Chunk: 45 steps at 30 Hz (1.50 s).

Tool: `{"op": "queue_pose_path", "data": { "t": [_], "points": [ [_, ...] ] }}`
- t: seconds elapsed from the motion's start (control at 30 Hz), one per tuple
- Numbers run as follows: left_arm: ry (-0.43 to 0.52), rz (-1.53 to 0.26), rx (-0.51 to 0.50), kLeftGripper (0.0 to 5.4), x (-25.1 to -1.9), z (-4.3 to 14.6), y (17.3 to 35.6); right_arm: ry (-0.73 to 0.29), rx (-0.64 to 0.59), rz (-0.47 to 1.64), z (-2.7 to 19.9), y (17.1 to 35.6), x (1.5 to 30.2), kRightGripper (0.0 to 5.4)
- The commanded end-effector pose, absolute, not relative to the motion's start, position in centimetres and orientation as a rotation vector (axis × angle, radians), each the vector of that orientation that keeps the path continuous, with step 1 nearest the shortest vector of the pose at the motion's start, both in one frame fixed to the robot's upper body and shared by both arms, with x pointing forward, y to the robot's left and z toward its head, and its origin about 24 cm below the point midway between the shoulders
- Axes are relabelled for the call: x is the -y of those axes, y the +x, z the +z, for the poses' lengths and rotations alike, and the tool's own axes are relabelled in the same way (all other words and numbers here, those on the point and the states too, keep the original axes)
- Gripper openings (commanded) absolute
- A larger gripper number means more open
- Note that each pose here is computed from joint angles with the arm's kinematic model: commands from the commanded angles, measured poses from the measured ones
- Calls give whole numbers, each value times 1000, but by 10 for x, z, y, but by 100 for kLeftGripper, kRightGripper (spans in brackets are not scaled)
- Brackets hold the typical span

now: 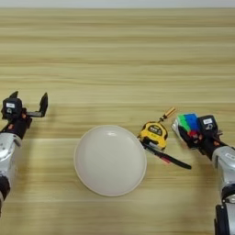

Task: Move the objects on the table

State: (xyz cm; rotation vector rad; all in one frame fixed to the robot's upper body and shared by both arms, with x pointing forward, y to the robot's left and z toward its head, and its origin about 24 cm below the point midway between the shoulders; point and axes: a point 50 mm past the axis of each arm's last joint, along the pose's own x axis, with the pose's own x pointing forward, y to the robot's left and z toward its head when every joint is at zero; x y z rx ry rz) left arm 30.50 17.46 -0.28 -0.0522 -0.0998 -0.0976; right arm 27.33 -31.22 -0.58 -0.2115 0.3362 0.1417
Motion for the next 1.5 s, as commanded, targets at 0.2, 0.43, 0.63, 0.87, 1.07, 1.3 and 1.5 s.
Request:
{"op": "queue_pose_path", "data": {
  "t": [0.2, 0.43, 0.63, 0.87, 1.07, 1.3, 1.5],
  "points": [
    [-46, -106, 100, 540, -171, -1, 308, -235, -314, 145, 1, 278, 314, 336],
    [-45, -107, 98, 540, -171, -1, 308, -254, -236, 165, 16, 284, 314, 336],
    [-45, -109, 98, 540, -169, -1, 308, -272, -170, 191, 29, 289, 312, 336],
    [-43, -110, 100, 540, -168, -1, 308, -292, -87, 223, 45, 292, 308, 336],
    [-42, -110, 99, 540, -168, -1, 309, -307, -4, 279, 60, 293, 298, 336],
    [-42, -110, 98, 540, -168, -1, 309, -319, 51, 349, 70, 290, 284, 336],
    [-43, -113, 99, 540, -167, -1, 308, -325, 75, 409, 74, 286, 273, 336]
  ]
}}
